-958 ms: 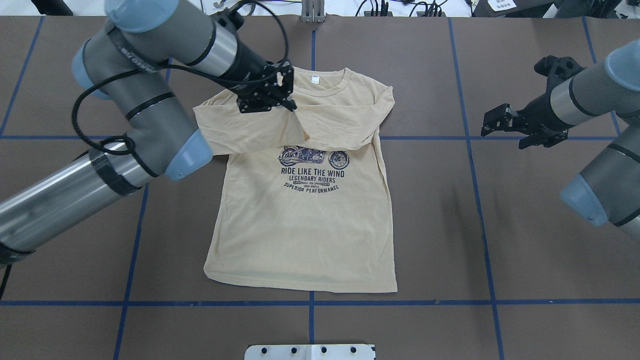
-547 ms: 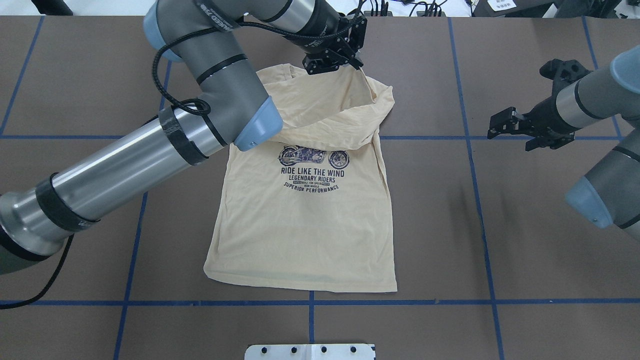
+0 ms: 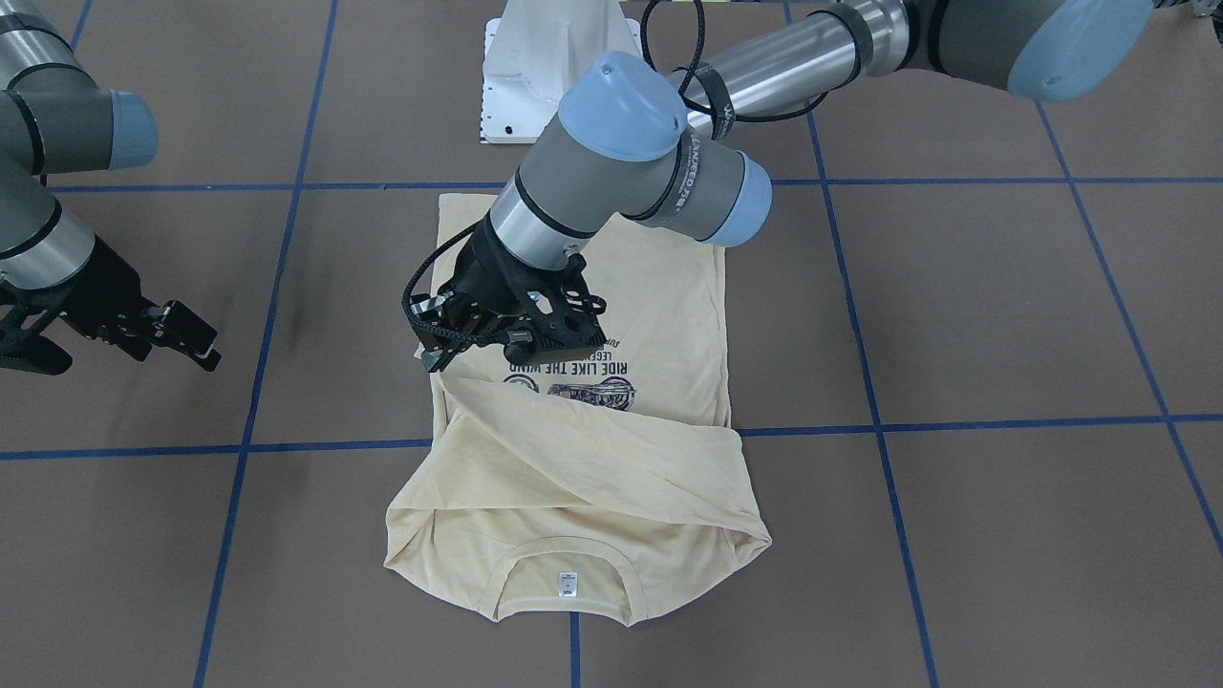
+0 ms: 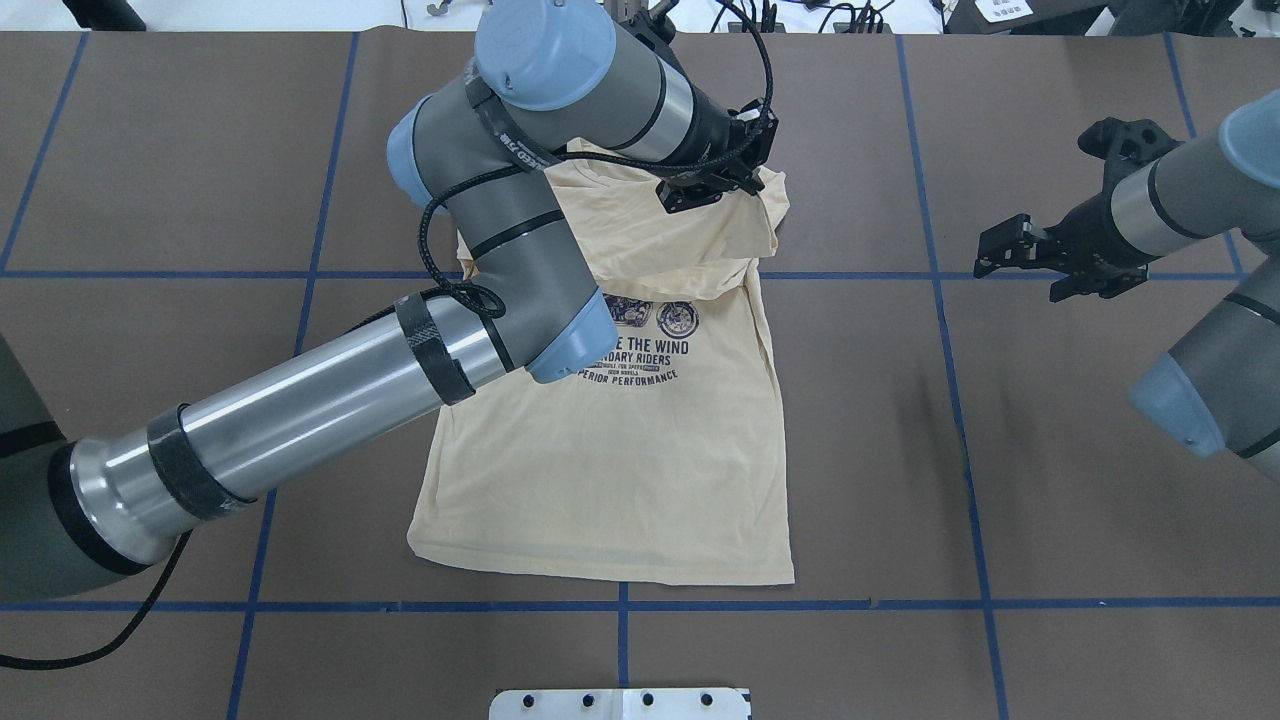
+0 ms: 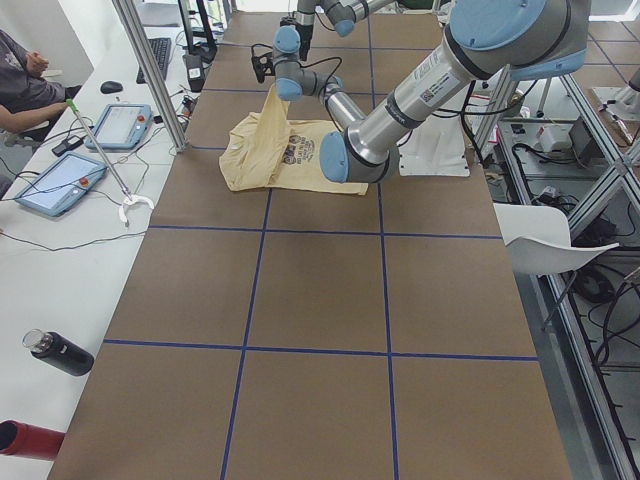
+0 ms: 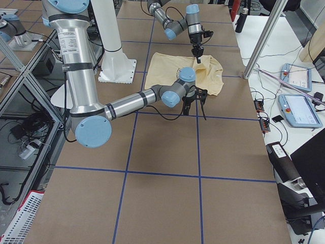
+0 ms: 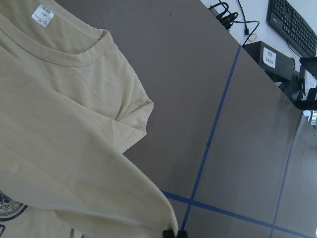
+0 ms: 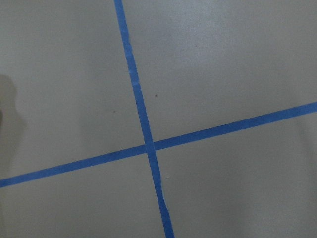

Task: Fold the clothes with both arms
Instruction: 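Grasp the other sleeve cuff with the left gripper and fold it across the shirt, then release the sleeve with the left gripper while the right gripper moves to the hem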

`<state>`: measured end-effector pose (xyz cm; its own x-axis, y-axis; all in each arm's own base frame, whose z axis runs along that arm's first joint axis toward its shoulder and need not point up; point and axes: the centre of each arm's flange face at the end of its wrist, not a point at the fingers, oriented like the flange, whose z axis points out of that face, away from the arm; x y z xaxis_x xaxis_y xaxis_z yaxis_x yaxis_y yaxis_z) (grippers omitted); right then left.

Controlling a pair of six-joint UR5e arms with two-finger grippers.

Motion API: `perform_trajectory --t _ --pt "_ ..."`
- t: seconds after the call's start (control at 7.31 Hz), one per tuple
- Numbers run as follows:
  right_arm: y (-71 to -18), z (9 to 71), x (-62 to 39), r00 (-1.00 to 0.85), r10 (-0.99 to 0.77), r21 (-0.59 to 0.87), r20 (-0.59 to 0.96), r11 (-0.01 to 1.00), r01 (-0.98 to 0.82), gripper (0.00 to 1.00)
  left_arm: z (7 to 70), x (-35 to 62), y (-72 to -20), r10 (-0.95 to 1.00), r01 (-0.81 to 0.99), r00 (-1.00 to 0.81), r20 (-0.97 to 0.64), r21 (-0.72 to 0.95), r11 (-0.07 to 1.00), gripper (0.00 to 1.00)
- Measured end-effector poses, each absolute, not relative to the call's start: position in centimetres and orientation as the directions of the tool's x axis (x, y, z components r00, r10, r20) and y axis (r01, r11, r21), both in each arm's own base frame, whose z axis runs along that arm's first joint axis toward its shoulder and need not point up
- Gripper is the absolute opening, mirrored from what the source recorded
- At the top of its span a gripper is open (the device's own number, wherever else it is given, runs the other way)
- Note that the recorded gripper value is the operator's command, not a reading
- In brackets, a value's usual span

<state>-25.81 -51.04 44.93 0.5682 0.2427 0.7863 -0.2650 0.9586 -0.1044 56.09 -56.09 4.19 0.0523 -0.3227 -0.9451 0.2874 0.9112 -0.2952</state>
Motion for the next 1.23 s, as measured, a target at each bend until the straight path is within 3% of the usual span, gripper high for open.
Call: perform_trajectory --t 0.14,0.27,0.82,1.23 --pt "-51.0 45.0 -25.7 0.568 0.244 -0.106 0.786 0.958 -0.265 0.99 4.6 57.0 -55.9 -0.322 0.302 0.049 -0.946 -0.293 0.907 0.81" --pt "-51.0 45.0 -25.6 0.567 0.245 -0.108 0.787 0.958 -0.264 0.99 4.7 57.6 -55.6 -0.320 0.309 0.045 -0.946 -0.291 0.905 0.86" --pt "-48.1 41.9 -29.7 0.518 0.336 -0.193 0.786 0.931 -0.311 1.00 5.4 55.1 -53.8 -0.296 0.294 0.022 -0.955 -0.277 0.915 0.83" --pt "-36.3 35.4 -43.9 0.416 0.484 -0.278 0.770 0.841 -0.465 0.99 15.4 45.4 -49.1 -0.194 0.289 0.071 -0.978 -0.166 0.943 0.83"
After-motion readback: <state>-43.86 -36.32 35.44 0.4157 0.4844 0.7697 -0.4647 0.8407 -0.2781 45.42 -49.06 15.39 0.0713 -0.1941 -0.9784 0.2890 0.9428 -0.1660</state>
